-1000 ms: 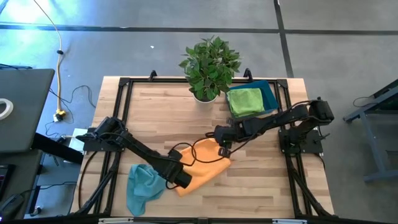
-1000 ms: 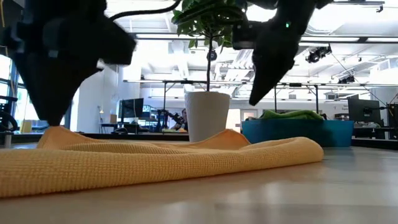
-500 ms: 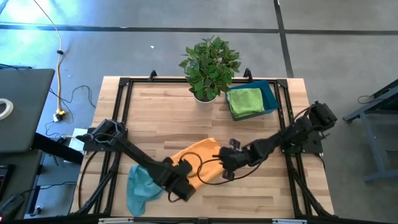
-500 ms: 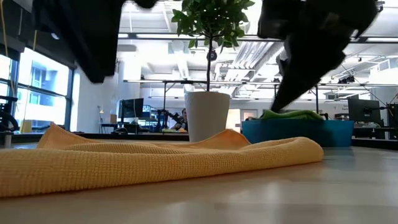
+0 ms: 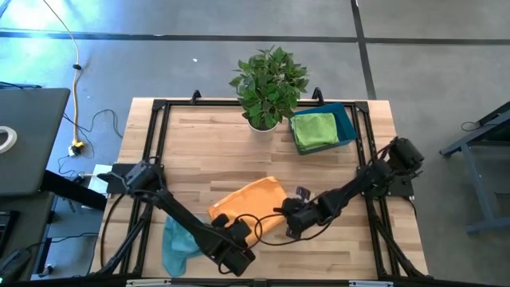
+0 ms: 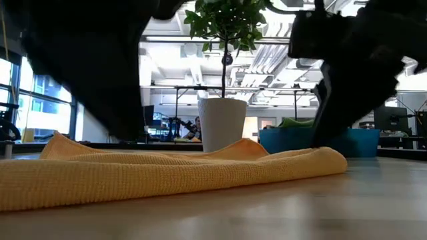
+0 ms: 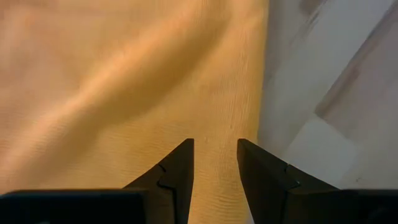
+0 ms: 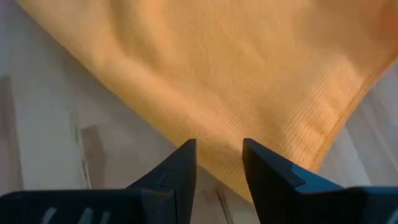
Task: Sort microfiber towel by color & place in baskets
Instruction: Fold the orange towel
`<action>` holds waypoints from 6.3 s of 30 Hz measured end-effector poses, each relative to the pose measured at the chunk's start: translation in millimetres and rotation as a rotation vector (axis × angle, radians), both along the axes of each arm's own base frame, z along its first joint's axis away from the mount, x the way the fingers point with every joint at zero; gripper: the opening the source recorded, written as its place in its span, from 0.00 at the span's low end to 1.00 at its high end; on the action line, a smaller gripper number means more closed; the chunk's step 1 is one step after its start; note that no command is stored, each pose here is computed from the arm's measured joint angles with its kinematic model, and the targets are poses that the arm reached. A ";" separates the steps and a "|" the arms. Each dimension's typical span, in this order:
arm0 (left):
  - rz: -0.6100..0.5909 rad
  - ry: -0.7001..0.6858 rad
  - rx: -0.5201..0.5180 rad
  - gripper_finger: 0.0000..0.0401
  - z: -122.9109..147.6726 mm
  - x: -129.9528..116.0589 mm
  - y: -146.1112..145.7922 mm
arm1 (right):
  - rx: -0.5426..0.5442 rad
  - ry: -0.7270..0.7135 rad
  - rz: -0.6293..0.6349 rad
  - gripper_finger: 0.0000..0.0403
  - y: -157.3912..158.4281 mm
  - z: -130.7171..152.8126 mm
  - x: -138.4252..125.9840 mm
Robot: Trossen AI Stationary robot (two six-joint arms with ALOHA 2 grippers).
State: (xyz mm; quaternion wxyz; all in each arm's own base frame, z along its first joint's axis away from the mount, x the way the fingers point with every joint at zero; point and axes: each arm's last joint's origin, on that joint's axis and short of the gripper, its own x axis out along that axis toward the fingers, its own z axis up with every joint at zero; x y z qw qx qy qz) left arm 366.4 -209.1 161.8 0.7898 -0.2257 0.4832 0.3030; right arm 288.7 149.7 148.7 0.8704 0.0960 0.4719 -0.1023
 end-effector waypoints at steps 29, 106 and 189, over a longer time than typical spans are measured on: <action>-0.114 -0.077 -0.171 0.28 21.7 20.2 -18.2 | -0.059 0.010 -0.071 0.31 -29.2 24.9 -30.5; -0.416 0.227 -0.286 0.28 3.8 20.5 55.3 | 0.502 -0.185 -0.638 0.01 -53.2 -40.6 -60.8; -0.316 -0.376 0.070 0.28 303.6 -72.1 79.9 | 0.203 0.106 -0.087 0.00 27.5 43.8 10.2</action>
